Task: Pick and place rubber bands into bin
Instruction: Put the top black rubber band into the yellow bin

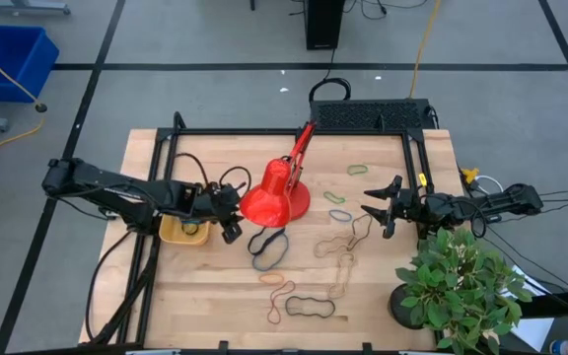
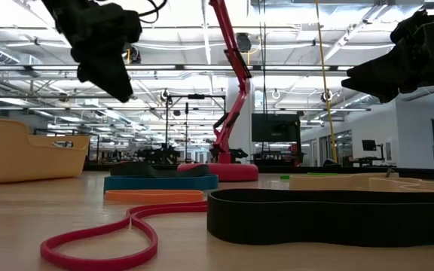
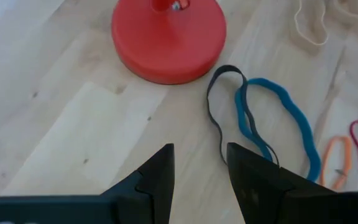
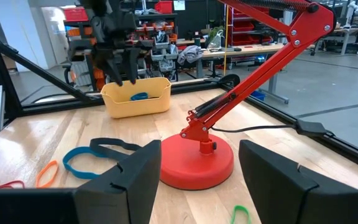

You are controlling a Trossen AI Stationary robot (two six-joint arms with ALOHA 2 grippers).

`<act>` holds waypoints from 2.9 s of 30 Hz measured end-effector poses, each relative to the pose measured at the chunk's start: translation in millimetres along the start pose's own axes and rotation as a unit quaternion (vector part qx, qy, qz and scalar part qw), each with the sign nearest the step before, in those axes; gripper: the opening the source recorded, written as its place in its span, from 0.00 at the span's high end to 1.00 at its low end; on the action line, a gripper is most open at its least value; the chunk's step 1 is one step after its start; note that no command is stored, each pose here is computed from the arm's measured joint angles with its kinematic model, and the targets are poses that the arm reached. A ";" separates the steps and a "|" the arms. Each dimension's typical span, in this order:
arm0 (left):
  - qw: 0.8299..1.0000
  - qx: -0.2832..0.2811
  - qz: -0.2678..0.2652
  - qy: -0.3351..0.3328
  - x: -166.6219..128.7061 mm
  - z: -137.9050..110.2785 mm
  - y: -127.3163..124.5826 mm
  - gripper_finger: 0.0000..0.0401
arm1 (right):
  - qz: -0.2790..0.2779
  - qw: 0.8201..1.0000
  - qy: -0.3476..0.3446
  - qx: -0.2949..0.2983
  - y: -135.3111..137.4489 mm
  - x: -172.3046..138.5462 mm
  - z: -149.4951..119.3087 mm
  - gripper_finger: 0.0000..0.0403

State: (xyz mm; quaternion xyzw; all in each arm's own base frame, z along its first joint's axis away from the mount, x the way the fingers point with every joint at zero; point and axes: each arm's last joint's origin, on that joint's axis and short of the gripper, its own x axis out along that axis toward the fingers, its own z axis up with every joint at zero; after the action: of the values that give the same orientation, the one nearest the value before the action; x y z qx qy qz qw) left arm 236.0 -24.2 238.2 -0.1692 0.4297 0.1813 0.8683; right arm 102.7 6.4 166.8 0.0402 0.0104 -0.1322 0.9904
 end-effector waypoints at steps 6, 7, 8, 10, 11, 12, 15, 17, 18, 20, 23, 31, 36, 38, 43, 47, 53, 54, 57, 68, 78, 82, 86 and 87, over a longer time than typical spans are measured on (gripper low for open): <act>1.000 0.029 -0.007 0.002 26.1 -0.6 -15.5 0.62 | 0.000 1.000 0.000 0.000 0.0 0.0 0.0 0.48; 0.999 0.033 -0.006 0.005 31.0 -1.4 -17.4 0.62 | 0.000 1.000 0.000 0.000 0.0 0.0 0.0 0.48; 0.999 0.036 -0.003 0.010 36.4 -2.2 -18.7 0.62 | 0.000 1.000 0.000 0.000 0.0 0.0 0.0 0.48; 0.999 0.038 0.007 0.024 46.3 -5.2 -19.9 0.62 | 0.000 1.000 0.000 0.000 0.0 0.0 0.0 0.48; 0.999 0.034 0.012 0.032 50.9 -6.6 -20.2 0.62 | 0.000 1.000 0.000 0.000 0.0 0.0 -0.1 0.48; 0.999 0.030 0.016 0.038 55.8 -8.2 -20.7 0.62 | 0.000 1.000 0.000 0.000 0.0 0.0 0.0 0.48; 0.997 0.023 0.031 0.059 70.4 -13.6 -21.7 0.62 | 0.000 1.000 0.000 0.000 0.0 0.0 -0.1 0.48; 0.997 0.017 0.030 0.066 79.0 -15.5 -23.6 0.62 | 0.000 1.000 0.000 0.000 0.0 0.0 -0.1 0.48; 0.997 0.016 0.028 0.070 83.0 -16.5 -24.4 0.62 | 0.000 1.000 0.001 0.000 0.0 0.0 -0.1 0.48; 0.997 0.015 0.019 0.074 90.6 -17.8 -26.7 0.62 | 0.000 1.000 0.001 0.000 0.0 0.0 -0.1 0.48; 0.997 0.015 0.007 0.077 99.1 -19.1 -29.3 0.62 | 0.000 1.000 0.001 0.000 0.0 0.0 -0.1 0.48; 0.995 0.021 0.023 0.100 115.8 -27.5 -28.9 0.62 | 0.000 1.000 0.001 0.000 0.0 0.0 -0.2 0.48; 0.994 0.028 0.026 0.102 118.2 -28.6 -29.0 0.62 | 0.000 1.000 0.001 0.000 0.0 0.0 -0.2 0.48; 0.994 0.028 0.026 0.102 118.2 -28.5 -28.8 0.63 | 0.000 1.000 0.001 -0.001 0.0 0.0 -0.2 0.48; 0.993 0.039 0.019 0.106 118.2 -28.6 -29.1 0.77 | 0.000 1.000 0.001 -0.001 0.0 0.0 -0.2 0.48; 0.993 0.046 0.010 0.110 118.2 -28.8 -29.7 0.91 | 0.000 1.000 0.001 0.000 0.0 0.0 -0.2 0.48; 0.992 0.046 0.002 0.116 118.3 -29.1 -30.0 0.97 | 0.000 1.000 0.001 0.000 0.0 0.0 -0.2 0.48; 0.992 0.046 0.002 0.117 118.2 -29.2 -29.9 0.98 | 0.000 1.000 0.001 0.000 0.0 0.0 -0.2 0.48; 0.990 0.050 -0.014 0.130 111.4 -28.6 -29.6 0.98 | 0.000 1.000 0.001 0.000 0.0 0.0 -0.2 0.48; 0.991 0.048 -0.022 0.125 44.1 -18.5 -15.7 0.98 | 0.000 1.000 0.005 -0.002 0.2 0.6 -0.9 0.48; 0.999 0.025 -0.037 0.002 -40.0 -10.4 10.2 0.99 | -0.001 1.000 0.009 -0.004 0.4 1.2 -1.6 0.48; 0.997 0.005 -0.035 -0.074 -70.6 -10.1 22.9 0.98 | -0.001 1.000 0.010 -0.005 0.5 1.4 -1.9 0.48; 0.990 -0.005 -0.031 -0.138 -95.9 -12.6 35.5 0.99 | -0.001 1.000 0.011 -0.006 0.6 1.6 -2.1 0.48; 0.988 -0.008 -0.029 -0.152 -101.2 -13.5 38.4 0.98 | -0.001 1.000 0.012 -0.006 0.6 1.6 -2.2 0.48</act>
State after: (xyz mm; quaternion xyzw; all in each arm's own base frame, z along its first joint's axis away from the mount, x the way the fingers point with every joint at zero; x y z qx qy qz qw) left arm 151.9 -13.8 306.9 -0.1590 0.2865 0.1829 0.9269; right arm 104.4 6.7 164.6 0.0363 0.0230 -0.1326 0.9902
